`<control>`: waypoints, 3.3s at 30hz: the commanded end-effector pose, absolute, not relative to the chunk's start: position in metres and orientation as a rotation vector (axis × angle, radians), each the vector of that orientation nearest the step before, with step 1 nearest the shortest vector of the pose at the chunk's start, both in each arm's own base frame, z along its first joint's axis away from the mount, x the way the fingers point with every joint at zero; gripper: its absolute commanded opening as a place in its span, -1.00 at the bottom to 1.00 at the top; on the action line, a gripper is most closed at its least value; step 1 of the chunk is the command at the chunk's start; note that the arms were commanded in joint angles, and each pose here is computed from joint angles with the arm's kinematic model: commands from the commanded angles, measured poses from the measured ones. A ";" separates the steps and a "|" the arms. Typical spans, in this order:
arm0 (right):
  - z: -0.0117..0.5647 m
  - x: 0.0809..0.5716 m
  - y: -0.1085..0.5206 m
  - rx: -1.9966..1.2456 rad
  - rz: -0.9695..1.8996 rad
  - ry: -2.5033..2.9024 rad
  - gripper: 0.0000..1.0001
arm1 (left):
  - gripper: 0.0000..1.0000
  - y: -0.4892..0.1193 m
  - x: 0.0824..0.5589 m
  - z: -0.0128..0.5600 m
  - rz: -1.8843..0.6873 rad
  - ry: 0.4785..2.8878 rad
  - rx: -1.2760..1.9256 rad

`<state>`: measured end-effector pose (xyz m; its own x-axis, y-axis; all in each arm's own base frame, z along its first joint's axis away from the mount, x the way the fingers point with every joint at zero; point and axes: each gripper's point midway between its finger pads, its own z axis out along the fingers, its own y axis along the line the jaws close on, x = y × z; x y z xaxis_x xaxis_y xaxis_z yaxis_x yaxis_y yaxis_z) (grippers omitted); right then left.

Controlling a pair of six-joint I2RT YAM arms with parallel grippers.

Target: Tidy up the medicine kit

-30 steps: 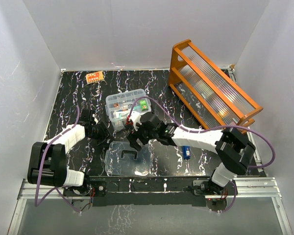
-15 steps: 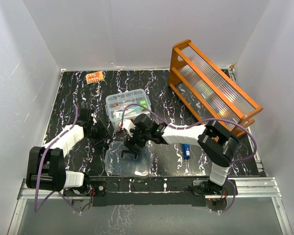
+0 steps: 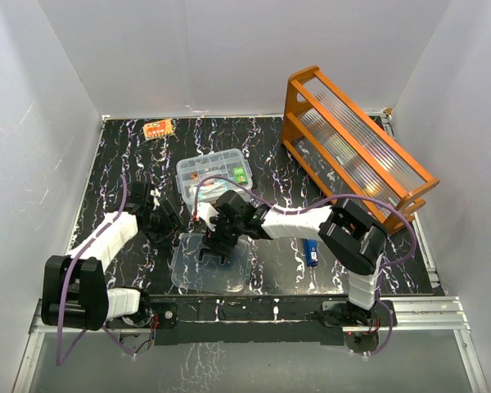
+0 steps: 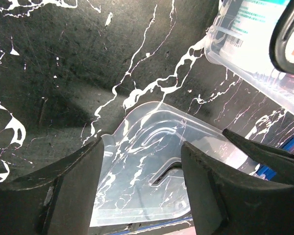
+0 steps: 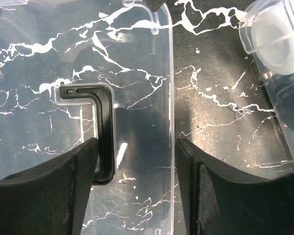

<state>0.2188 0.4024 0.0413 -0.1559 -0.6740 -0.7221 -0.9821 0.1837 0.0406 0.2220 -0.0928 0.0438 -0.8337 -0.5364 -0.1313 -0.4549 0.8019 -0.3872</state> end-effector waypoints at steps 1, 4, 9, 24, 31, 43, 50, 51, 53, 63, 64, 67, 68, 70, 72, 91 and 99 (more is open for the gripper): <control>0.030 0.222 0.398 -1.635 0.647 1.903 0.11 | 0.29 -0.091 0.218 0.053 -0.498 2.740 -0.755; 0.035 0.220 0.398 -1.649 0.658 1.893 -0.16 | 0.42 -0.092 0.215 0.052 -0.511 2.737 -0.768; 0.047 0.217 0.403 -1.651 0.696 1.856 -0.35 | 0.62 -0.095 0.210 0.048 -0.540 2.739 -0.769; 0.081 0.223 0.404 -1.605 0.848 1.784 -0.38 | 0.96 -0.115 0.197 0.049 -0.744 2.718 -0.683; 0.089 0.231 0.401 -1.569 0.851 1.784 -0.39 | 0.97 -0.110 0.197 0.052 -0.710 2.689 -0.703; 0.087 0.236 0.397 -1.529 0.823 1.839 0.06 | 0.97 -0.108 0.195 0.052 -0.696 2.667 -0.743; 0.066 0.231 0.402 -1.567 0.747 1.891 0.40 | 0.97 -0.109 0.195 0.050 -0.703 2.675 -0.757; 0.065 0.231 0.403 -1.567 0.746 1.892 0.37 | 0.97 -0.110 0.194 0.050 -0.707 2.678 -0.757; 0.060 0.230 0.404 -1.574 0.748 1.898 0.34 | 0.97 -0.111 0.194 0.049 -0.717 2.681 -0.757; 0.041 0.230 0.400 -1.597 0.710 1.949 -0.05 | 0.97 -0.111 0.190 0.043 -0.720 2.695 -0.773; 0.041 0.230 0.400 -1.602 0.711 1.947 -0.17 | 0.97 -0.112 0.190 0.042 -0.720 2.698 -0.774; 0.048 0.229 0.401 -1.611 0.727 1.931 -0.47 | 0.97 -0.114 0.189 0.041 -0.739 2.706 -0.769; 0.051 0.228 0.402 -1.611 0.737 1.923 -0.53 | 0.97 -0.114 0.189 0.041 -0.743 2.707 -0.769; 0.058 0.228 0.404 -1.605 0.761 1.910 -0.61 | 0.97 -0.115 0.189 0.041 -0.747 2.711 -0.766; 0.066 0.228 0.405 -1.597 0.786 1.900 -0.68 | 0.97 -0.115 0.188 0.040 -0.748 2.713 -0.761; 0.091 0.253 0.396 -1.425 0.838 1.949 -0.52 | 0.97 -0.104 0.189 0.044 -0.650 2.680 -0.803; 0.123 0.261 0.371 -0.919 0.785 2.130 0.03 | 0.97 -0.107 0.196 0.050 -0.672 2.655 -0.743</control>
